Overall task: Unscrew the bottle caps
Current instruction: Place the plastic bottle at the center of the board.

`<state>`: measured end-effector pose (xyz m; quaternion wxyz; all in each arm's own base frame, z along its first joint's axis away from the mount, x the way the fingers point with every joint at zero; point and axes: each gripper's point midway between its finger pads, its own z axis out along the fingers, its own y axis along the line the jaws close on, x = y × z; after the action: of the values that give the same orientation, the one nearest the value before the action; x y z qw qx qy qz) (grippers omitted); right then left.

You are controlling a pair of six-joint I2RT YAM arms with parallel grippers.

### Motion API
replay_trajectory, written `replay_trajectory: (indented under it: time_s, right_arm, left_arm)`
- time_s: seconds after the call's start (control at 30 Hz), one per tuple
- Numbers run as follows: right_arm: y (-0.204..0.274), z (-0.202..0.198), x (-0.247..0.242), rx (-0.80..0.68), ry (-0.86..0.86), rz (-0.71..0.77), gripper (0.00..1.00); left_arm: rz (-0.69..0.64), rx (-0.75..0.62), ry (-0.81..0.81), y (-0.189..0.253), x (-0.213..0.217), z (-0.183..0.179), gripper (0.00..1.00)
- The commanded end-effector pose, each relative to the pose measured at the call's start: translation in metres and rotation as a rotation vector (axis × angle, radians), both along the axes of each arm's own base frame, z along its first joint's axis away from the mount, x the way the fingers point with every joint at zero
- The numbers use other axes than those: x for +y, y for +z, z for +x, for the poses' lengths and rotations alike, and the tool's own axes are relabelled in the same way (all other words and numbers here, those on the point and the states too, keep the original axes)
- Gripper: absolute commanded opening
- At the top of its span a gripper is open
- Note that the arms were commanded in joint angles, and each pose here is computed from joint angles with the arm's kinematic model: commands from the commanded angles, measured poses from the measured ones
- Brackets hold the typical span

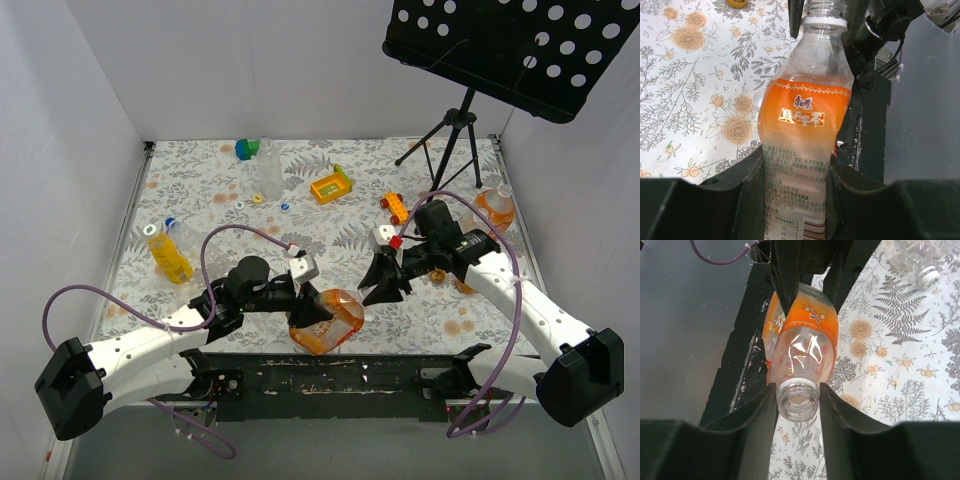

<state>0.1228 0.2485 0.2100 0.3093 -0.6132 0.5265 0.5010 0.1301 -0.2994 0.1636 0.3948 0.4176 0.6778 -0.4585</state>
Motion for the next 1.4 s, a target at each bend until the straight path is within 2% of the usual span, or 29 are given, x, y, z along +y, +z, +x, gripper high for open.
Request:
replay_trajectory:
  time_s: [0.0,0.17,0.27,0.37,0.43,0.47,0.7,0.73,0.77,1.03,1.37]
  right_arm:
    - [0.01,-0.005,0.005,0.031,0.025,0.024,0.35]
    - [0.011,-0.006,0.004,0.031,0.026,0.019,0.02]
    - [0.014,-0.006,0.002,0.01,0.026,0.01,0.01]
    - [0.015,-0.007,-0.001,-0.013,0.031,-0.008,0.01]
    - [0.017,-0.006,-0.003,-0.032,0.03,-0.018,0.01]
    - [0.018,-0.007,-0.004,-0.035,0.03,-0.024,0.01]
    - [0.018,-0.009,-0.009,-0.069,0.027,-0.035,0.01]
    - [0.018,-0.009,-0.01,-0.074,0.027,-0.036,0.01]
    - [0.017,-0.009,-0.011,-0.08,0.023,-0.041,0.01]
    - [0.014,-0.008,-0.021,-0.13,-0.008,-0.074,0.01]
    - [0.021,0.0,-0.05,-0.237,-0.092,-0.228,0.01]
  left_arm:
    - [-0.045,-0.046,0.032,0.015,-0.003,0.01,0.0]
    - [-0.044,-0.049,0.047,0.016,-0.002,0.012,0.0]
    - [-0.038,-0.058,0.076,0.016,0.0,0.017,0.0]
    - [-0.038,-0.067,0.098,0.018,0.001,0.02,0.09]
    - [-0.037,-0.065,0.11,0.02,0.002,0.022,0.2]
    - [-0.04,-0.062,0.116,0.022,0.002,0.022,0.3]
    - [-0.029,-0.059,0.153,0.028,0.004,0.028,0.69]
    - [-0.027,-0.059,0.158,0.029,0.004,0.029,0.78]
    - [-0.023,-0.058,0.159,0.029,0.004,0.029,0.98]
    - [-0.039,-0.132,0.198,0.052,0.015,0.033,0.98]
    - [-0.025,-0.288,0.38,0.078,0.059,0.047,0.98]
